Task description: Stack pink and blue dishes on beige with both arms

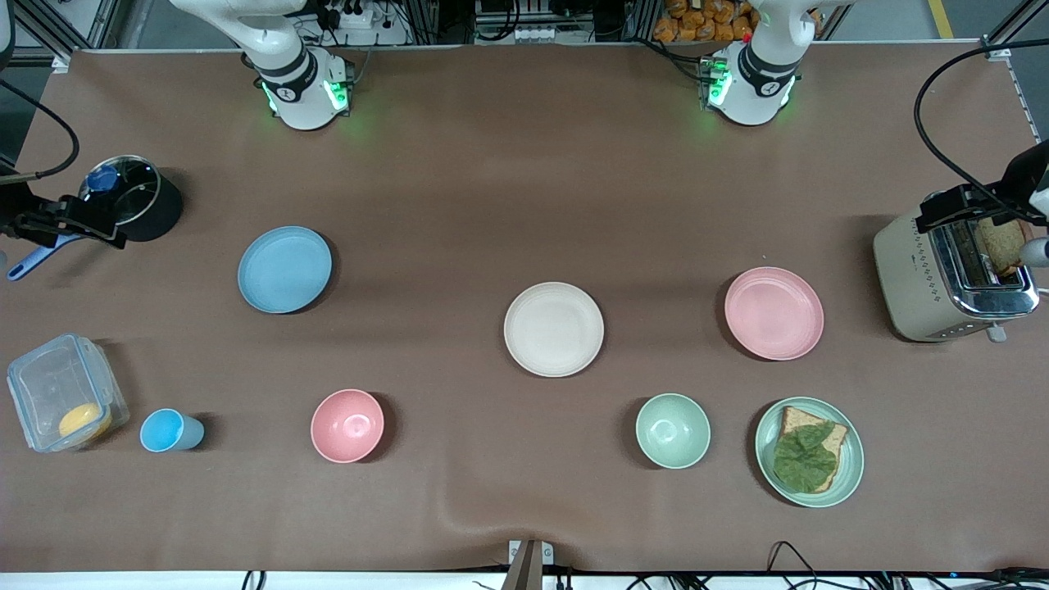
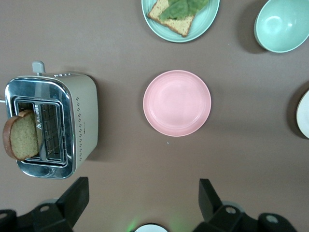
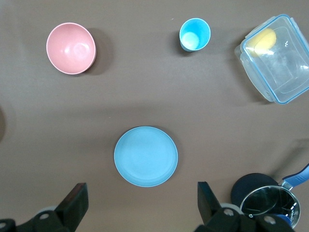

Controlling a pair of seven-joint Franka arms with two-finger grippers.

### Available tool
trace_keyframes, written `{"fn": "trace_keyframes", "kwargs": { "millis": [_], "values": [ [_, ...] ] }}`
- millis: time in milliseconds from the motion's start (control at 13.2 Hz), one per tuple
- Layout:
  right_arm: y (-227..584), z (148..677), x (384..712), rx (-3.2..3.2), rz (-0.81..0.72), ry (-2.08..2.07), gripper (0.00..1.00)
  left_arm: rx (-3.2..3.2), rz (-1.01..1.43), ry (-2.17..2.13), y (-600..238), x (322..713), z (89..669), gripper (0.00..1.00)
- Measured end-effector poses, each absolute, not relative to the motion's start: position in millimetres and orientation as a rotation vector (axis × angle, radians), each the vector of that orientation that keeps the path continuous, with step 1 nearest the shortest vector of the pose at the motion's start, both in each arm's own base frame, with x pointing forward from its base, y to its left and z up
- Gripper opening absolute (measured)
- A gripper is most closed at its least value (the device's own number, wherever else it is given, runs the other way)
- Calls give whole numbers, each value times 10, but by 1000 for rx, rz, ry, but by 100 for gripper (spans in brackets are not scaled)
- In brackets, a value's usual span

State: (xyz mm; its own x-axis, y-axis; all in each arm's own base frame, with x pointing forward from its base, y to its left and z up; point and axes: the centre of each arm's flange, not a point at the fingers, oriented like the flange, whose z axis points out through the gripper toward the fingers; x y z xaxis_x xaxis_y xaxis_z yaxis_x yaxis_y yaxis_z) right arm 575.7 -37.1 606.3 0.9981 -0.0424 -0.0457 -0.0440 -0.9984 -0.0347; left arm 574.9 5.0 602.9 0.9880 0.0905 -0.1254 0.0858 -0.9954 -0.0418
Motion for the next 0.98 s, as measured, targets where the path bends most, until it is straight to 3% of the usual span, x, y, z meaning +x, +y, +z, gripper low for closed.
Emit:
{"fn": "trace_keyframes", "kwargs": {
  "millis": [530,984],
  "values": [
    [-374,6058,5756,-3104,72,68,100,-3105,172,-120,36,5989,4842,100],
    [-386,6050,5755,-3104,75,71,100,-3123,51,-147,178,5885,3461,100]
  ]
}}
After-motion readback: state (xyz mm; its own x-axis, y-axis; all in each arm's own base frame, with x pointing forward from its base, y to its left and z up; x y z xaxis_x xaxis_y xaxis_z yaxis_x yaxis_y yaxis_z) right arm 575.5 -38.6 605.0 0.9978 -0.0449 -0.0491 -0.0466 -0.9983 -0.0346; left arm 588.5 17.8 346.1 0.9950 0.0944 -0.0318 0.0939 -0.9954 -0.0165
